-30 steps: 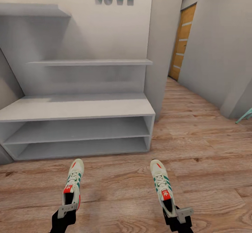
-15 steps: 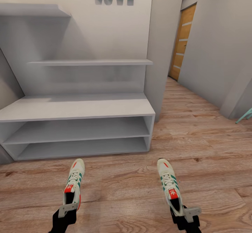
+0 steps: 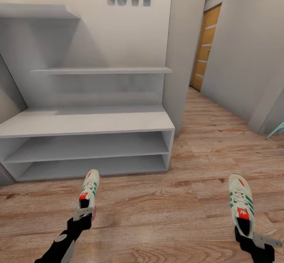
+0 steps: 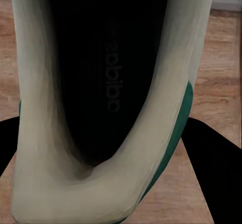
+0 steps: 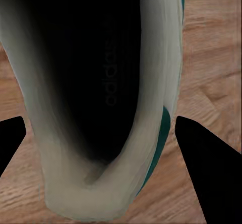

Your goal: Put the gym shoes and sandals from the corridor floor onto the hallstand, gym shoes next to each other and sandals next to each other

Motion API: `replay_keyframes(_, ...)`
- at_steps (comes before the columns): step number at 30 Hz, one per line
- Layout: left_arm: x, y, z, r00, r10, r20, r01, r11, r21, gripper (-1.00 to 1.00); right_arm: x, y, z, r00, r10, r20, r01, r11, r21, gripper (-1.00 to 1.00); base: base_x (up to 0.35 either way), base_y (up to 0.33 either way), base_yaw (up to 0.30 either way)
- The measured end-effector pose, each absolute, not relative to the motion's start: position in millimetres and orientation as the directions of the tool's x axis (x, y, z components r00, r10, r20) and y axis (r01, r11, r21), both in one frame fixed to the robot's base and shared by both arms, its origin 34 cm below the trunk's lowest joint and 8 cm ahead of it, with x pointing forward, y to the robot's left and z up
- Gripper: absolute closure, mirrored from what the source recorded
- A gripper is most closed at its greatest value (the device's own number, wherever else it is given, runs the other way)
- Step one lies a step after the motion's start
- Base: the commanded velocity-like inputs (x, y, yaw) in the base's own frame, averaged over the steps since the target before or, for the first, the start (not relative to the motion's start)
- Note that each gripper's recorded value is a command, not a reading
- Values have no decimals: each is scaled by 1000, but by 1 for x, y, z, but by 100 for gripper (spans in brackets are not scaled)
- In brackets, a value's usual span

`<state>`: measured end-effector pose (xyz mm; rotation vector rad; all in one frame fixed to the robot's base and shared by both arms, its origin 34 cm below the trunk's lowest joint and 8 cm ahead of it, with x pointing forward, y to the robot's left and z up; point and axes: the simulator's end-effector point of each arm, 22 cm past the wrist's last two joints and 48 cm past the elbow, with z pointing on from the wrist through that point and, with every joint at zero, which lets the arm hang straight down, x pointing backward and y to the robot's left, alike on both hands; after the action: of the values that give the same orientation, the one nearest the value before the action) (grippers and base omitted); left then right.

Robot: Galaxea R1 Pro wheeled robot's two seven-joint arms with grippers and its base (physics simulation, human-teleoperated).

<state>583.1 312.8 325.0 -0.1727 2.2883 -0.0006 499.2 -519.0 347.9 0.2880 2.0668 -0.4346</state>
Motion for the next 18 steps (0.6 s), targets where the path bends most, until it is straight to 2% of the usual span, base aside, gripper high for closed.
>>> replay_keyframes(9,709,282,411,-697,-95,-711,-45,995,-88,100,481,-624,380,-591,38,-806,451,844,-291,100,0,0,0)
replay_keyframes(18,754,273,460,-709,-62,-703,-17,997,-71,100,489,-636,396,-582,16,-813,453,837,-308,100,0,0,0)
